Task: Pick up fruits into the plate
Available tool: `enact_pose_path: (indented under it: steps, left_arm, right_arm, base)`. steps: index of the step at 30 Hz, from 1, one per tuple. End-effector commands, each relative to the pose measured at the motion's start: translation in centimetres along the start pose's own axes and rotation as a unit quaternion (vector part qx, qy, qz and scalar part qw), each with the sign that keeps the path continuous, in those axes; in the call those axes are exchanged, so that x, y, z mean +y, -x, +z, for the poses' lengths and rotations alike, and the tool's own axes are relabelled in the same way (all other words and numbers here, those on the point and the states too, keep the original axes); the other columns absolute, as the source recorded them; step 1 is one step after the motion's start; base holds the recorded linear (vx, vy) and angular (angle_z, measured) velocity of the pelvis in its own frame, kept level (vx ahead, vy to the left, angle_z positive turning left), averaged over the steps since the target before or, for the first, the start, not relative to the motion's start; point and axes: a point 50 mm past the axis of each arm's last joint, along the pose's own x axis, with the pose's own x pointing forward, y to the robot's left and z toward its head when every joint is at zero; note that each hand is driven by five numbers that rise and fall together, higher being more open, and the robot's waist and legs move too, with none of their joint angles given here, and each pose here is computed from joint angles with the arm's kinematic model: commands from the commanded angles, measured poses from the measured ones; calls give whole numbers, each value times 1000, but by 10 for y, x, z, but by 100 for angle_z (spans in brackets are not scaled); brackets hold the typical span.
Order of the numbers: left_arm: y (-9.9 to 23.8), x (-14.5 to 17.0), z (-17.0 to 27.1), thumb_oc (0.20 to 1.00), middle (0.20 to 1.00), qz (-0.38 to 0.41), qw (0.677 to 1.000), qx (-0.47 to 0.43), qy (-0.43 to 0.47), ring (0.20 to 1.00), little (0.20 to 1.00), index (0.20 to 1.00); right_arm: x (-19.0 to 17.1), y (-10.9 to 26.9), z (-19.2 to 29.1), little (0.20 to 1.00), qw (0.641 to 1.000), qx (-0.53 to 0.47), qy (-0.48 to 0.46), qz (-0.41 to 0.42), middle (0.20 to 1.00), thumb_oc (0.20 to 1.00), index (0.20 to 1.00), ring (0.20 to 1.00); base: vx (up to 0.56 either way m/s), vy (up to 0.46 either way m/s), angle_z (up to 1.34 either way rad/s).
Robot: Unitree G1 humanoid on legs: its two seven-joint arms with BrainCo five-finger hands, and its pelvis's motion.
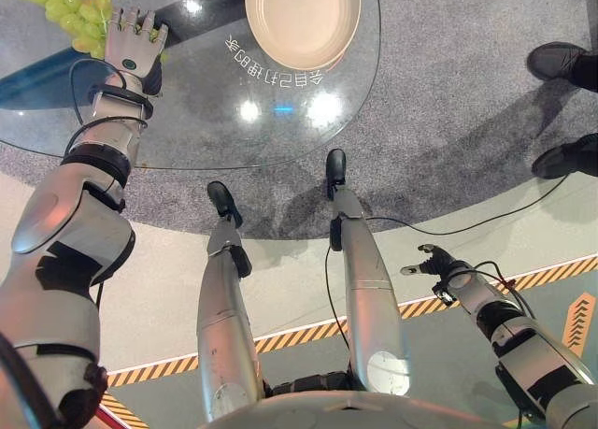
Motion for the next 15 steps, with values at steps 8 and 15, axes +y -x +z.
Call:
enact_pose_path:
  steps: [8,15]
  left_arm:
    - [8,2,-58,1000,1000,63,982,156,83,1000,1000,1000]
    - [14,-13,-59,200,200,-5,981,177,81,200,200,200]
  right_arm:
    - [20,9,-39,1000,998,52,1,21,1000,1000,1000,1000]
    - [21,8,-36,1000,999,49,-1,23,1000,1000,1000,1000]
  base:
    - [5,-4,1]
    - [5,-1,5]
